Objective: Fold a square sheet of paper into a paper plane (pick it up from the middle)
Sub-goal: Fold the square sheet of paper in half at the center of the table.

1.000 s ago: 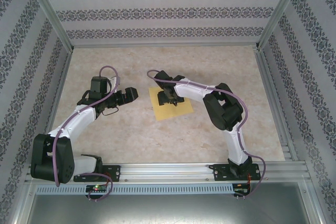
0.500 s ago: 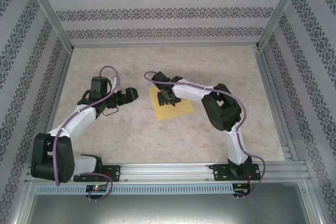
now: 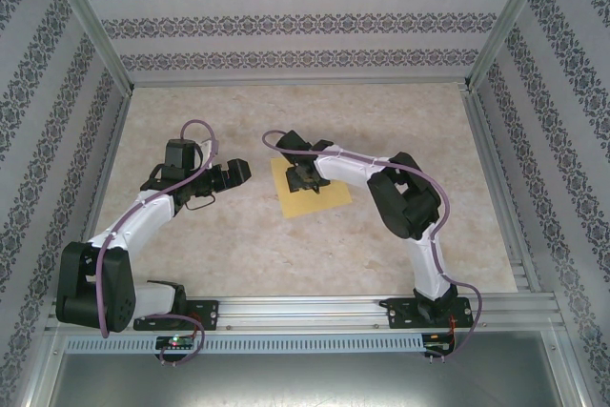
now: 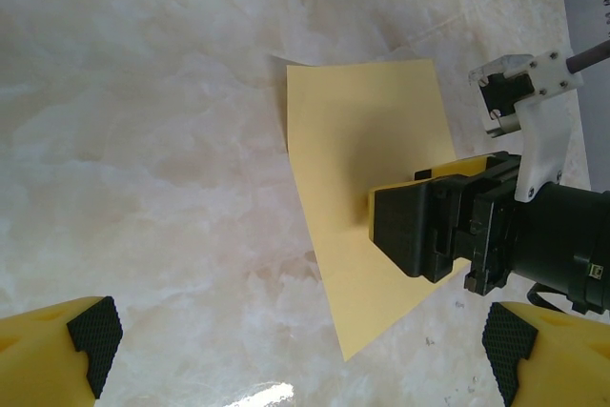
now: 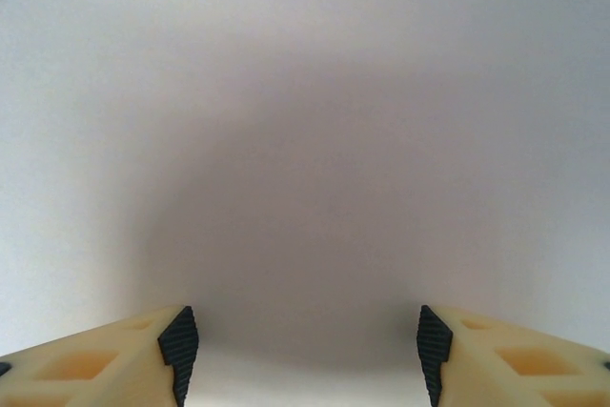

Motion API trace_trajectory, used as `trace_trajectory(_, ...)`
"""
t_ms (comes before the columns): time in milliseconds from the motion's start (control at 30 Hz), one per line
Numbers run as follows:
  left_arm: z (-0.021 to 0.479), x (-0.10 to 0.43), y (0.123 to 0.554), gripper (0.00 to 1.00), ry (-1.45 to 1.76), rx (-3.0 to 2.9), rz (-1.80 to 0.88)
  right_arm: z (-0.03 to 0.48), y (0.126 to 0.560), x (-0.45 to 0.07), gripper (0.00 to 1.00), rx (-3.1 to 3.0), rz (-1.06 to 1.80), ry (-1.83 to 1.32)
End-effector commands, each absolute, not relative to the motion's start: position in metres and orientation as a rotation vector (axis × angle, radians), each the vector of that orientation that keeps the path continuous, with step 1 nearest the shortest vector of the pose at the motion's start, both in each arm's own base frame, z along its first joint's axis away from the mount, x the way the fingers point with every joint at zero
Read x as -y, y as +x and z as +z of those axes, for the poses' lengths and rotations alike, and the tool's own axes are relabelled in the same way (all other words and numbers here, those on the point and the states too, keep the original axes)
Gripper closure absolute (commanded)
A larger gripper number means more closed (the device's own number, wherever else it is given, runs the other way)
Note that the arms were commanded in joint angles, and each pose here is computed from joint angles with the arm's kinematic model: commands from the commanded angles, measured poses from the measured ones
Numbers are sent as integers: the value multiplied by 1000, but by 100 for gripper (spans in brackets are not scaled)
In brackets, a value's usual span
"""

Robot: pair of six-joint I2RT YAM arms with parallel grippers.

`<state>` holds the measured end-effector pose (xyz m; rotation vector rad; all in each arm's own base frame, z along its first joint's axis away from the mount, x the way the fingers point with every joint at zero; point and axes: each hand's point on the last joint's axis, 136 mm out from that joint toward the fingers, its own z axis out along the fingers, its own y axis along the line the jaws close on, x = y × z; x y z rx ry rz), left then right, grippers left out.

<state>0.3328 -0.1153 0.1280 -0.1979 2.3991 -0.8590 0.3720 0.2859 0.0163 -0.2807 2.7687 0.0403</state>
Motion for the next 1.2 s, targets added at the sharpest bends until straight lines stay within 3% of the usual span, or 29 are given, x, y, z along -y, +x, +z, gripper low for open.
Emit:
trace_trajectory(0, 121, 118, 327, 0, -157, -2434, -836, 27, 368, -278, 31, -2769, 59, -287)
trace_trajectory(467, 117, 118, 327, 0, -151, -2452, -831, -12, 369, -275, 25, -2875, 84, -273)
trace_trajectory(767, 114, 118, 329, 0, -152, -2458, -833, -22, 365, -272, 36, -2902, 30, -289)
trace_trajectory(1167, 117, 119, 329, 0, -147, -2453, -838, 0, 370, -284, 60, -2826, 70, -296)
